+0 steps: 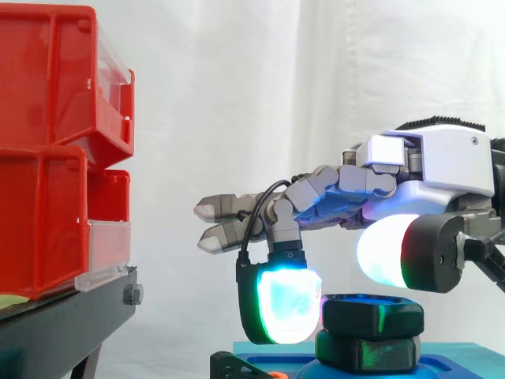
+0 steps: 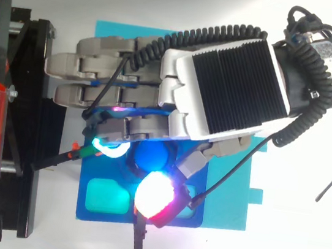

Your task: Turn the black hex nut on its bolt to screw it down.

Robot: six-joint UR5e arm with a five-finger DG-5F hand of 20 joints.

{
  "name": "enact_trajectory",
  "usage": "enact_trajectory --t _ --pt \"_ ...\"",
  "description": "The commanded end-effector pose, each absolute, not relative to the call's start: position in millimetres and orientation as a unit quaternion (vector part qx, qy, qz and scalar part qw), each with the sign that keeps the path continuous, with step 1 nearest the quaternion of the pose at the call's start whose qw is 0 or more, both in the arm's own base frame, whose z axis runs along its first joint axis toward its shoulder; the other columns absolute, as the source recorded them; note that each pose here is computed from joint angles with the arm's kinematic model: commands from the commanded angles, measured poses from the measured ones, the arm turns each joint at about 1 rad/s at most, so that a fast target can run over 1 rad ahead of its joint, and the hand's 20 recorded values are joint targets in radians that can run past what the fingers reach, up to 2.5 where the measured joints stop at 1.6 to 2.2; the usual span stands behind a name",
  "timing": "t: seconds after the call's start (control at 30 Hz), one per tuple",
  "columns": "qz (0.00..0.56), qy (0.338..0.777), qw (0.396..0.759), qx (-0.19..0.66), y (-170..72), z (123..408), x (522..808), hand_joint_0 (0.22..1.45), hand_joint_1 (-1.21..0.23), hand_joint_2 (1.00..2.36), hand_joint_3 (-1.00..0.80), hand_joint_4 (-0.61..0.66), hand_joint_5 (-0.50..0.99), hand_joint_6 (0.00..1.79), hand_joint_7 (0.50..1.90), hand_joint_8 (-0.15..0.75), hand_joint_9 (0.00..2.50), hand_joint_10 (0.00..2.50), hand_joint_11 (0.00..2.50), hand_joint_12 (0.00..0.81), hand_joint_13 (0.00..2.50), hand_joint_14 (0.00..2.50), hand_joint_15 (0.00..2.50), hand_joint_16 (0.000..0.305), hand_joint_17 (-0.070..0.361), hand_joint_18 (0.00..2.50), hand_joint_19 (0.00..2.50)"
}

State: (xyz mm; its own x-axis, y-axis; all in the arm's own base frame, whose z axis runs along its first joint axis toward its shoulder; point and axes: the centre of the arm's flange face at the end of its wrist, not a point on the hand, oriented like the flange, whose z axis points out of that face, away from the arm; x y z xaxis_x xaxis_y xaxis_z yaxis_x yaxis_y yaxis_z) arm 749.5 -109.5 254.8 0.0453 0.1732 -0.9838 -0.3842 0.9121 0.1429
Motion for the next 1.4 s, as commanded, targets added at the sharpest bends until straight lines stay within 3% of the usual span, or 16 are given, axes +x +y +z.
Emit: enact_trajectory --t 0.0,0.4,0.53,0.83,0.87,1.07,1.37 --pt "0.195 0.662 0.719 -0.081 -114 255 749 0.51 -0.36 1.0 -0.5 0.25 -0.17 0.82 1.1 0.268 0.33 0.0 0.0 0.335 0.1 0.0 0.0 0.047 0.105 0.17 0.12" --pt "0.199 0.649 0.73 -0.083 -119 265 753 0.51 -0.36 1.0 -0.5 0.25 -0.16 0.79 1.1 0.271 0.34 0.0 0.0 0.336 0.1 0.0 0.0 0.047 0.105 0.17 0.12" --pt "0.204 0.644 0.733 -0.083 -111 267 755 0.51 -0.36 1.0 -0.5 0.24 -0.16 0.77 1.1 0.27 0.34 0.0 0.0 0.336 0.1 0.0 0.0 0.047 0.106 0.17 0.12" --pt "0.206 0.633 0.741 -0.086 -96 270 761 0.51 -0.36 1.0 -0.5 0.27 -0.13 0.62 1.25 0.267 0.33 0.0 0.0 0.336 0.09 0.0 0.0 0.047 0.107 0.17 0.13" --pt "0.202 0.632 0.743 -0.082 -89 270 763 0.51 -0.36 1.0 -0.5 0.26 -0.12 0.57 1.33 0.268 0.33 0.0 0.0 0.335 0.09 0.0 0.0 0.047 0.107 0.17 0.12" --pt "0.196 0.628 0.749 -0.084 -80 271 766 0.51 -0.36 1.0 -0.5 0.27 -0.11 0.51 1.4 0.266 0.32 0.0 0.0 0.336 0.09 0.0 0.0 0.047 0.107 0.16 0.13" --pt "0.194 0.639 0.74 -0.085 -67 259 762 0.51 -0.36 1.0 -0.5 0.27 -0.11 0.5 1.36 0.266 0.32 0.0 0.0 0.336 0.09 0.0 0.0 0.048 0.107 0.16 0.12"
